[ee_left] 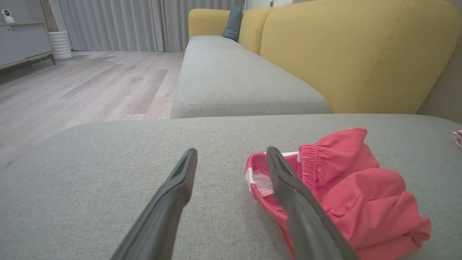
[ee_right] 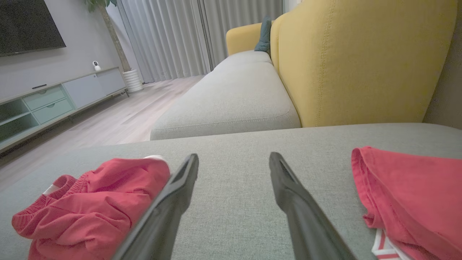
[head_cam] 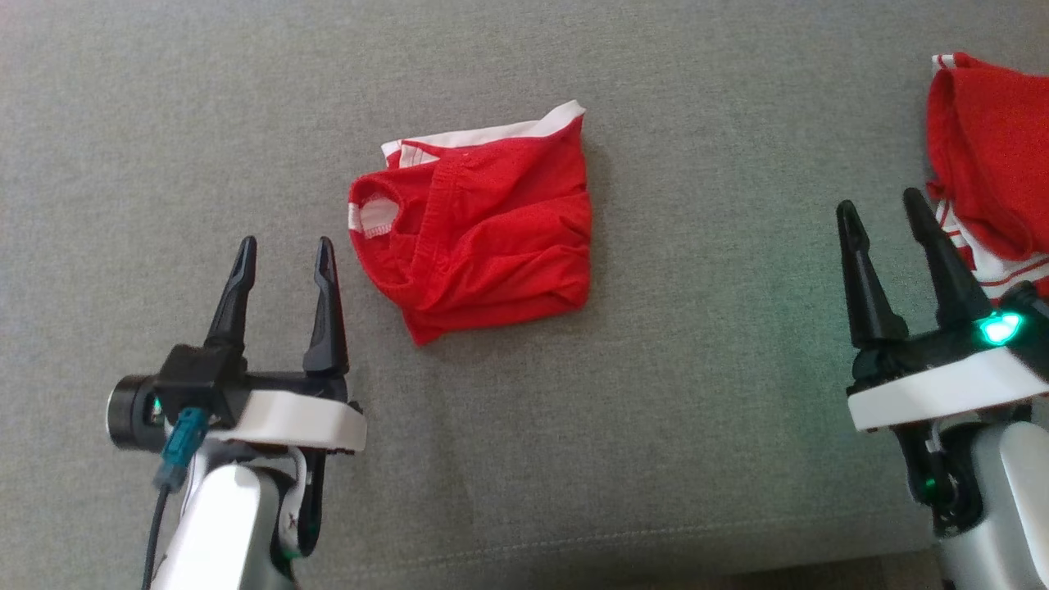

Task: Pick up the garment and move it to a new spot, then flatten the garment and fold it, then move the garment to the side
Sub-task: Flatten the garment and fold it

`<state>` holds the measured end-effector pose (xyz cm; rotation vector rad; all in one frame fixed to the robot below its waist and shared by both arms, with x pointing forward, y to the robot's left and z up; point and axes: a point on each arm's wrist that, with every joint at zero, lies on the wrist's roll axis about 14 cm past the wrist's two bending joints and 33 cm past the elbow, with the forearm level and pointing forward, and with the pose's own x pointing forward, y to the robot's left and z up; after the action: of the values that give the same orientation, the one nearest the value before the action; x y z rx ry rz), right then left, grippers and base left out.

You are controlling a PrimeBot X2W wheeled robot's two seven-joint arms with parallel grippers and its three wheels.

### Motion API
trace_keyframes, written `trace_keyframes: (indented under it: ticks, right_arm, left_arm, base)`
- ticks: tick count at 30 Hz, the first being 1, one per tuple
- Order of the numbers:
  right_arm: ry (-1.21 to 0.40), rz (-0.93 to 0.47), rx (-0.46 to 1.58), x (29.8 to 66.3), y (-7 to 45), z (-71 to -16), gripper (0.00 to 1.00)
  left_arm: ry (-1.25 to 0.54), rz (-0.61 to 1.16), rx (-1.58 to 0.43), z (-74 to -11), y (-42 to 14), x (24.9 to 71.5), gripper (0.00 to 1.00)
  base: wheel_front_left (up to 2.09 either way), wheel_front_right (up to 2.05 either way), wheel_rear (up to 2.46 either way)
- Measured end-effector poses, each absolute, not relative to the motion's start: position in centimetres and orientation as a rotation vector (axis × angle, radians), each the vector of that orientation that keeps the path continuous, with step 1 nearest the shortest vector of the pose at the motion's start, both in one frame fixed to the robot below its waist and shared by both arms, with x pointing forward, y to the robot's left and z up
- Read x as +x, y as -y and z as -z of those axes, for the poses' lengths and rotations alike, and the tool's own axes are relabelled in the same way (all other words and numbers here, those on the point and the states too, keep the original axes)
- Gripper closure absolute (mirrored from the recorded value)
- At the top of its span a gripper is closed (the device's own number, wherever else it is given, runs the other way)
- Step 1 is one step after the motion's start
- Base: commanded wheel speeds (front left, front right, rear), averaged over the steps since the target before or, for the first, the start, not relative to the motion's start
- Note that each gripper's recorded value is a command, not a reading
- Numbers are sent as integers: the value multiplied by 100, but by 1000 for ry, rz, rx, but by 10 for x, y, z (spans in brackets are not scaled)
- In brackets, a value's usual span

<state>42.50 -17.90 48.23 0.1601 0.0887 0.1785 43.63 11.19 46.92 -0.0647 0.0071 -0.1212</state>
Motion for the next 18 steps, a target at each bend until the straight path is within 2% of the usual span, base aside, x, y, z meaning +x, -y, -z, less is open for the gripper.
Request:
trace_keyframes:
  ticks: [1,6,13,18]
  right_arm:
    - [-95,-181,160,425,178,-481,100]
    - [-150,-246,157,429,158,-468,100]
    - [-160,-490,143,456,83,-472,100]
    - [-203,-646,134,459,34,-463,100]
  left_arm:
    - [-8,120,-65,-469,-112,436,0]
    - [-13,115,-62,-467,-114,437,0]
    - [0,107,-62,-470,-118,443,0]
    - [-10,90,-71,-467,-123,443,0]
  base:
    - [0,0,0]
    - [0,0,0]
    - [0,0,0]
    - [0,0,0]
